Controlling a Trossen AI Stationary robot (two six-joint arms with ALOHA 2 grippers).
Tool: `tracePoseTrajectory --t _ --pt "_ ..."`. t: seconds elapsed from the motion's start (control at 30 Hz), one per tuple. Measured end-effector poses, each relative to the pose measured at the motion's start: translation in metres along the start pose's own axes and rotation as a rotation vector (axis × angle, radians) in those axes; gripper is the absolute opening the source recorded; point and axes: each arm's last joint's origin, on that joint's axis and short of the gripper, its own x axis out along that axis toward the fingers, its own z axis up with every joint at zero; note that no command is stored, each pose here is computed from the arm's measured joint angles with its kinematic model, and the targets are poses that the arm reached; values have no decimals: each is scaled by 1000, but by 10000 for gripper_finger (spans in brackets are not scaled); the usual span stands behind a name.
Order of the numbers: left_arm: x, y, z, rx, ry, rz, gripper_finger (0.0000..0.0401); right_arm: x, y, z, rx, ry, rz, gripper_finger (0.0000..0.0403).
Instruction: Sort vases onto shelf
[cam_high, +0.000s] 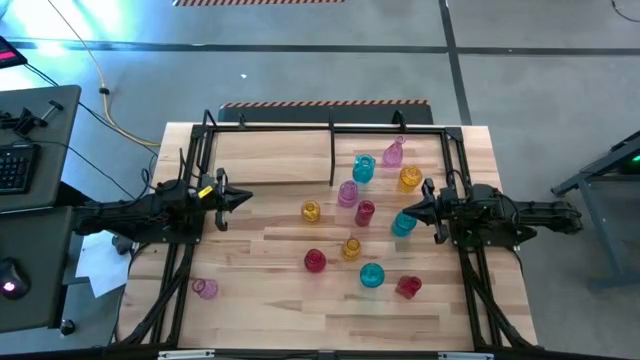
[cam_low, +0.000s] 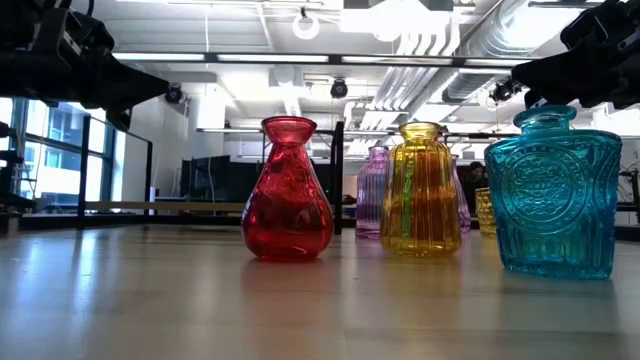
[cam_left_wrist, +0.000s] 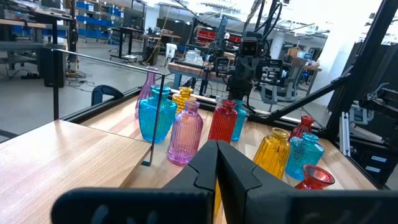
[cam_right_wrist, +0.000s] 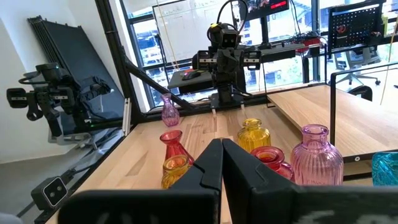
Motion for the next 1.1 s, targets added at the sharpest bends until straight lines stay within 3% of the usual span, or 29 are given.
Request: tracePoseTrajectory --t 0.93,1.1 --pt "0 0 0 0 0 0 3 0 0 0 -8 -2 3 0" --pt "0 0 0 0 0 0 3 0 1 8 -13 -81 13 0"
